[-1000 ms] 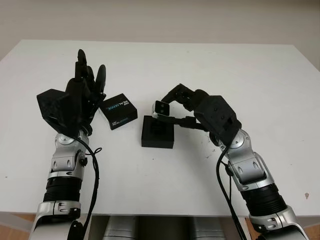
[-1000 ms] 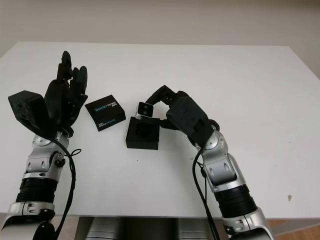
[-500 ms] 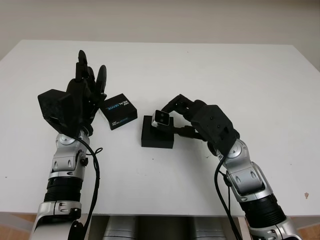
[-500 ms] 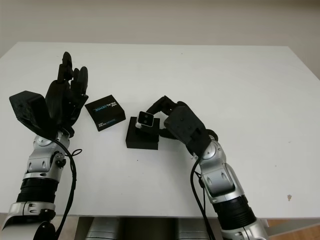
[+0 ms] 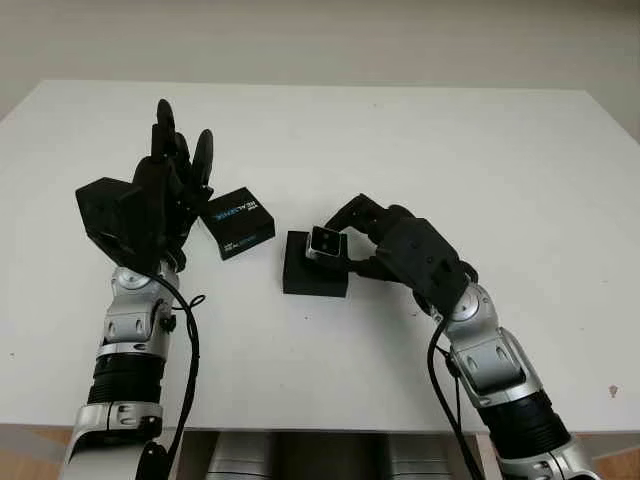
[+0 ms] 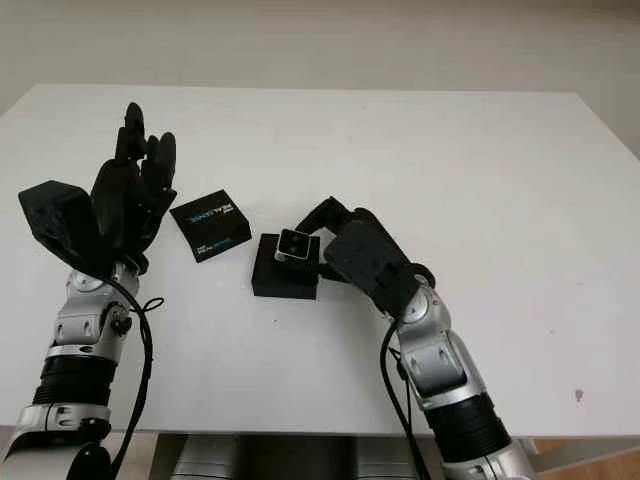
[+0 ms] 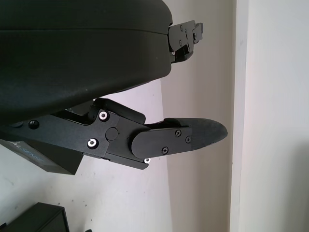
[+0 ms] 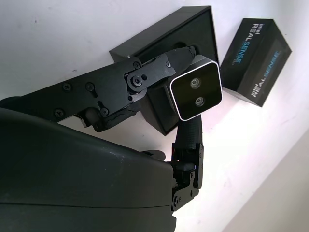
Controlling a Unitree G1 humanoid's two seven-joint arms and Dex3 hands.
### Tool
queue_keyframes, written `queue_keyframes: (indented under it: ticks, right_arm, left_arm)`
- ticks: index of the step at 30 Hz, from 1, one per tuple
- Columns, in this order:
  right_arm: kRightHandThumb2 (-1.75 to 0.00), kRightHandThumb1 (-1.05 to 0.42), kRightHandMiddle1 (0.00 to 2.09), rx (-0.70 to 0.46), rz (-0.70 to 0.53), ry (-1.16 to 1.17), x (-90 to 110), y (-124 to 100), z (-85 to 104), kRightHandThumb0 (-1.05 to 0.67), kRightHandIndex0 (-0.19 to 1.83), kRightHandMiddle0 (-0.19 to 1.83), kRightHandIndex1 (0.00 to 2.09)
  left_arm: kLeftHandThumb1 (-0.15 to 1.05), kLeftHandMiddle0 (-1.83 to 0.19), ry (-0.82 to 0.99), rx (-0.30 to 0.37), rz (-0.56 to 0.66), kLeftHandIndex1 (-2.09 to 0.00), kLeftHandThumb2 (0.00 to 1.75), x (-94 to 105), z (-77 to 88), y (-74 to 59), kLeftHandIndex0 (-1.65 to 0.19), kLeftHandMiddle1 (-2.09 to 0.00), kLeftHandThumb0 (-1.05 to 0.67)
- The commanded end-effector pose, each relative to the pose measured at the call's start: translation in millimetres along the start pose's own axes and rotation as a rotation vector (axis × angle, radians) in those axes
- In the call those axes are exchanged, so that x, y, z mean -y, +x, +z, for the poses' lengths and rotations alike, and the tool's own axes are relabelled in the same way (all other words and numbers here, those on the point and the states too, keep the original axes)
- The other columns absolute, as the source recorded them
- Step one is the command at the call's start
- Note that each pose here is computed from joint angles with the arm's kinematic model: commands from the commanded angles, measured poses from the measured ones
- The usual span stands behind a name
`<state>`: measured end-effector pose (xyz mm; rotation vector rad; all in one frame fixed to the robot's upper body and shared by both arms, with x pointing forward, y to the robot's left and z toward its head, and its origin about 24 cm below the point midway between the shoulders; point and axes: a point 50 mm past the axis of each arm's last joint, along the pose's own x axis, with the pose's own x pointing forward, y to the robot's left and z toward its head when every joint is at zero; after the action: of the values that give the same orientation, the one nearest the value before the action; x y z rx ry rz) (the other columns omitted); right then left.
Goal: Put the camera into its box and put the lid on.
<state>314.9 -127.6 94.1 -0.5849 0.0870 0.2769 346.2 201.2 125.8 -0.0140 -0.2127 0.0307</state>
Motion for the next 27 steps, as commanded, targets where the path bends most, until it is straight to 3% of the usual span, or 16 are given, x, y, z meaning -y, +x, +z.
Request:
queue_keyframes:
  ticks: [1, 27]
  right_arm:
    - [-0.05, -0.99, 1.79, 0.04, -0.003, -0.02, 3.9, 4.1, 10.0, -0.36, 0.32, 0.28, 0.07]
    - [-0.05, -0.99, 1.85, 0.065, 0.037, -0.087, 6.8, 10.0, 10.2, -0.36, 0.33, 0.27, 0.06]
  left_arm:
    - [1.05, 0.19, 0.0, 0.02, -0.006, -0.04, 0.48, 2.1, 5.0, 0.4, 0.19, -0.02, -0.63]
    - [1.05, 0.19, -0.009, 0.006, -0.001, 0.0, 0.49, 2.0, 4.3, -0.8, 0.19, 0.0, -0.62]
